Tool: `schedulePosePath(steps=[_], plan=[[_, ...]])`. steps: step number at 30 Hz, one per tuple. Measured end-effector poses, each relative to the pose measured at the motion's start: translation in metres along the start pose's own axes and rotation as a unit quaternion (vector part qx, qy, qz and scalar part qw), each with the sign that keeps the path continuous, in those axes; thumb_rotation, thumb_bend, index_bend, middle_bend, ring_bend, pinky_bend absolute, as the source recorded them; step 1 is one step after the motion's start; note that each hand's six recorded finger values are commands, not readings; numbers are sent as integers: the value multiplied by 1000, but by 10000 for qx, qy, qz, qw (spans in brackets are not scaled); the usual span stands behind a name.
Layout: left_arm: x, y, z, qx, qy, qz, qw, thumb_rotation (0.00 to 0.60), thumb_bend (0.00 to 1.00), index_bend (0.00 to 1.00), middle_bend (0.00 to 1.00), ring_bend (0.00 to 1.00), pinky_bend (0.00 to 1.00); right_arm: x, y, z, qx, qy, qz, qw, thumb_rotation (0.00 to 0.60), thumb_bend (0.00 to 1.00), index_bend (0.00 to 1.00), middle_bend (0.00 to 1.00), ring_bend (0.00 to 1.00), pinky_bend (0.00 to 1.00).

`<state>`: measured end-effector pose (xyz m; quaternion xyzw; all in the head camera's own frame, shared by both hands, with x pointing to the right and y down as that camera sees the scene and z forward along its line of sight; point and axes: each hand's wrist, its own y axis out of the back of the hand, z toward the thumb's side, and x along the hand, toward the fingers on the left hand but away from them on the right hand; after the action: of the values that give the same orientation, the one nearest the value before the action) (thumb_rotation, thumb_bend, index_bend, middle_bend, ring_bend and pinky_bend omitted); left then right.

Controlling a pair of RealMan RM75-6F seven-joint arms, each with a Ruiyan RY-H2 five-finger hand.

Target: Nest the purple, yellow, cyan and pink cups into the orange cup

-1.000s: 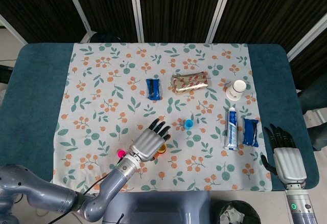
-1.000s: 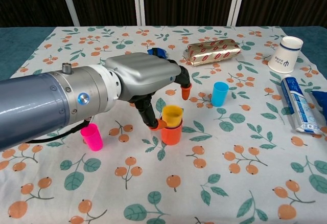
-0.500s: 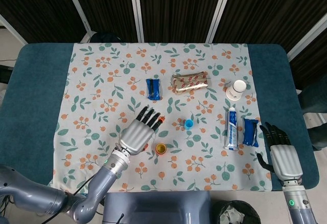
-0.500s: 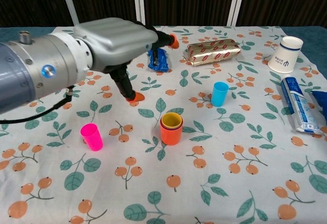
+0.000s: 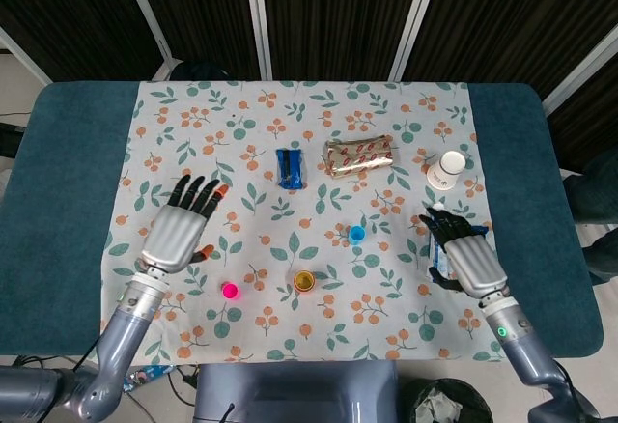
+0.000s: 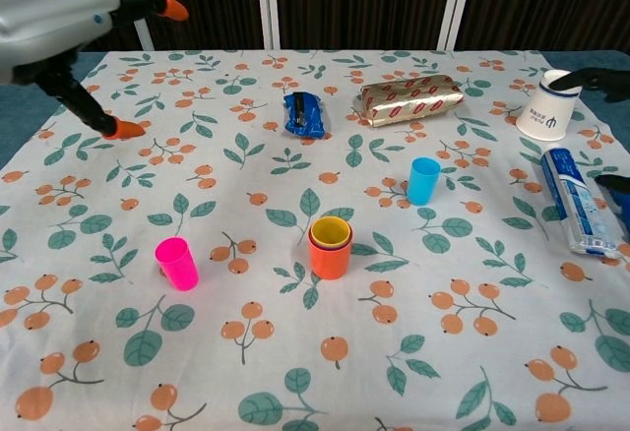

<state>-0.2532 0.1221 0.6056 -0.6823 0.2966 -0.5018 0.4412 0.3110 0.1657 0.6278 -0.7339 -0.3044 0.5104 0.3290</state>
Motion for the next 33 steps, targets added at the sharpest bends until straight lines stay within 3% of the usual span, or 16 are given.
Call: schedulePosePath(steps=[7,15,24,33], plan=[[-26,7,-70,-486,531,333,9969,600,141,78,37,0,32,-41,-13,37,-150,266,435,9986,600,413,89,0,18,113],[-61,1,-144,-328,1114,519,9919,600,141,78,36,0,32,-67,-25,66,-273,354,668,9968,600,414,147,0,18,111],[-94,-15,-189,-595,1531,615,9845,600,142,84,36,0,32,-90,-37,83,-302,325,742,9963,600,413,243,0,18,112],[-105,-30,-210,-762,1789,669,9786,600,142,85,37,0,32,-107,-41,92,-294,301,751,9963,600,413,279,0,19,112]])
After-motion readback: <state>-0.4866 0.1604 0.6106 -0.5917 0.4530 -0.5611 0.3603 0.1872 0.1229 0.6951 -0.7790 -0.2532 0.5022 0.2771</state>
